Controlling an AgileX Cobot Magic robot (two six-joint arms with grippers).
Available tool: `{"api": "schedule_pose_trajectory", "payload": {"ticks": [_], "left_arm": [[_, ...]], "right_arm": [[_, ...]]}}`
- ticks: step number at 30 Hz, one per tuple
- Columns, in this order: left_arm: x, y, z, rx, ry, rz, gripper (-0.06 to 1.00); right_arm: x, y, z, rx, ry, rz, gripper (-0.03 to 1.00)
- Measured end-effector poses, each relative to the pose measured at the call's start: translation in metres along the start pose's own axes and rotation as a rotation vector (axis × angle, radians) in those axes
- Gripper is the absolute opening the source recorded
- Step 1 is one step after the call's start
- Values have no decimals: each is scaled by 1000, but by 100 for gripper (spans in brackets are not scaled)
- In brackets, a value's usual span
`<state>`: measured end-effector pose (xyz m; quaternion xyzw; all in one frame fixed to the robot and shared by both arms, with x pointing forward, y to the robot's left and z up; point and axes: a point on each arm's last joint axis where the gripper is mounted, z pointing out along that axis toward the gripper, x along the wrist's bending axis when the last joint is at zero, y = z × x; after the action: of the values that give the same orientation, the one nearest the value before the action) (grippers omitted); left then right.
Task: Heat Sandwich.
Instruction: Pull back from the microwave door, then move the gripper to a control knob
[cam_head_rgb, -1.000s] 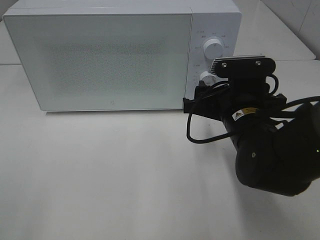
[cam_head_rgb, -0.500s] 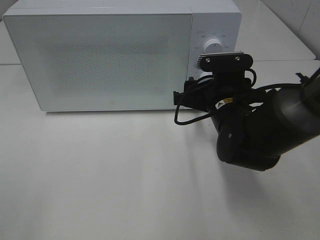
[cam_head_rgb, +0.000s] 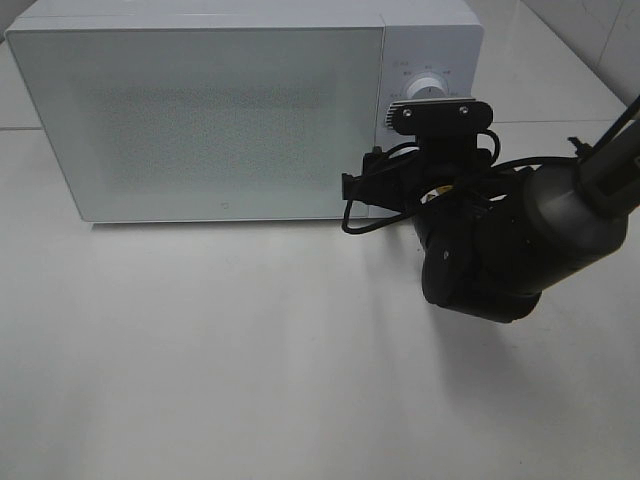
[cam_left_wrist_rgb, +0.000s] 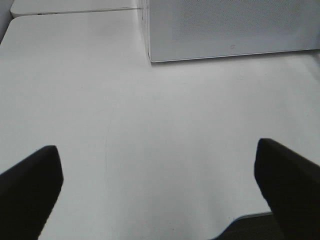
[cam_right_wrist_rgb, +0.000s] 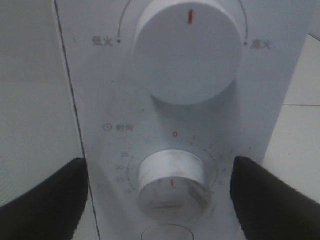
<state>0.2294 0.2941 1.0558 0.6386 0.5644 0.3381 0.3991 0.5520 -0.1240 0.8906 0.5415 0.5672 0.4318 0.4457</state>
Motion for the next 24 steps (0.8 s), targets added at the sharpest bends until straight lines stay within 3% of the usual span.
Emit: {"api": "schedule_pose_trajectory", "payload": {"ticks": [7,10,11,13,24], "left_arm": [[0,0,0,0,0,0,99],[0,0,0,0,0,0,99],[0,0,0,0,0,0,99],[0,0,0,0,0,0,99],[0,0,0,0,0,0,99]], "right_arm": [[0,-2,1,7,-1,-3,71],[0,-2,1,8,-2,-2,58],[0,-2,1,8,-2,-2,58],[-3,-2,1,11,-17,13,43],[-3,-2,1,9,-20,25,43]]}}
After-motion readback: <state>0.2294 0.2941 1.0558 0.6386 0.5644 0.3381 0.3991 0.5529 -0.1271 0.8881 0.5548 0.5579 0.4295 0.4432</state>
